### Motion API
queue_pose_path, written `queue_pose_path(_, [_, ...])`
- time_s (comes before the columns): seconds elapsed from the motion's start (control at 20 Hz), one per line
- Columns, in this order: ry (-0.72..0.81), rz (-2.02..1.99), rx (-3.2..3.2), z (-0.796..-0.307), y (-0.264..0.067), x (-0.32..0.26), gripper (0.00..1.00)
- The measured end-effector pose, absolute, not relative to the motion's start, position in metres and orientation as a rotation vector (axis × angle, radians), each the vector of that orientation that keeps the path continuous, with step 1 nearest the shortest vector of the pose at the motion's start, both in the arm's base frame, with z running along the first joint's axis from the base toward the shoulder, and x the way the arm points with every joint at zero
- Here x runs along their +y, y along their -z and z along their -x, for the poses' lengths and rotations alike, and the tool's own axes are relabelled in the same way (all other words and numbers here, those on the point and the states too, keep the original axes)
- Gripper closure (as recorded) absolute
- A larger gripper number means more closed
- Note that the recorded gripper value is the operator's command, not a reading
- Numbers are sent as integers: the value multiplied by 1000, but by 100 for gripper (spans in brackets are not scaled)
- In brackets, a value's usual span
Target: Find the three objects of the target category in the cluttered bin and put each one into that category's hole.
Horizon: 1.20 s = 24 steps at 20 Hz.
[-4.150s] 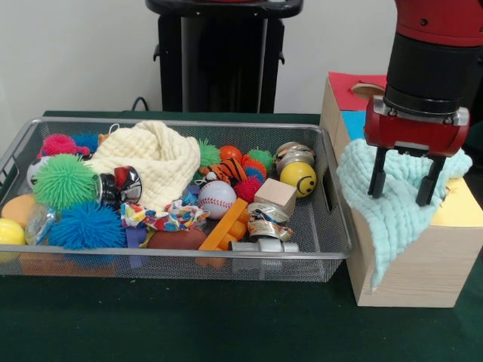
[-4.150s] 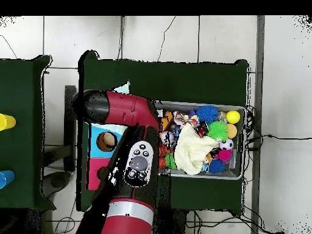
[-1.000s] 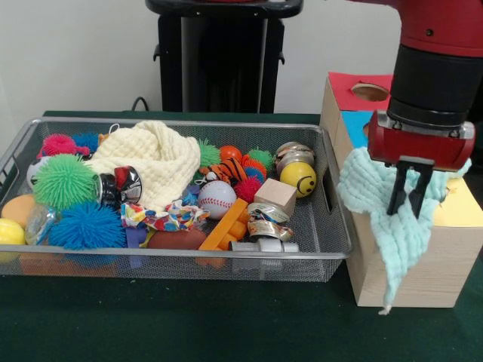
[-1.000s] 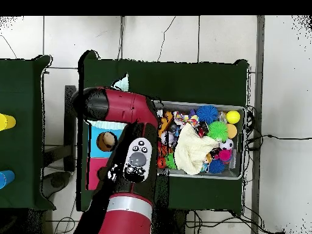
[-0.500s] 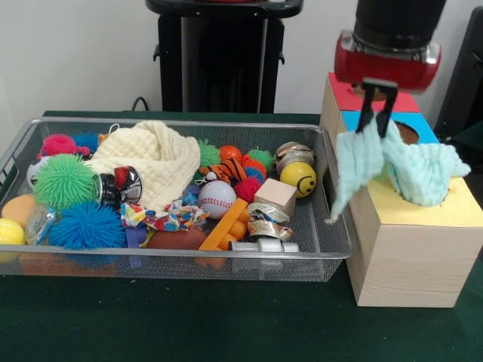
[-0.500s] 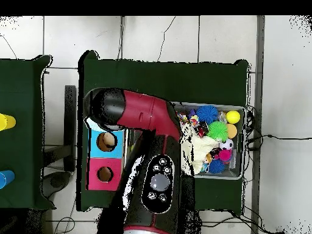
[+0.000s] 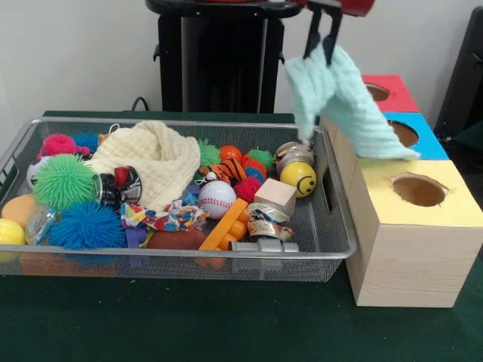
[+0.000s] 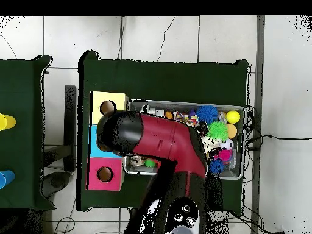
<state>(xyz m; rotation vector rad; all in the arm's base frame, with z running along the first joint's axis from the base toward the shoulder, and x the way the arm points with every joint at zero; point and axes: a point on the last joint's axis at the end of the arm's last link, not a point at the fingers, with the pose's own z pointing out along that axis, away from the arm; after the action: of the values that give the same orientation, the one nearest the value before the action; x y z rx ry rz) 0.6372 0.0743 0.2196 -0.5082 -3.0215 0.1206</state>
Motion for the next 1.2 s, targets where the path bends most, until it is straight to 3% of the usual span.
queue_pose_path(0.5, [-280, 416, -3011, -566, -208, 46, 100])
queue_pose_path(1.2, [-393, 451, -3100, -553, -147, -42, 100])
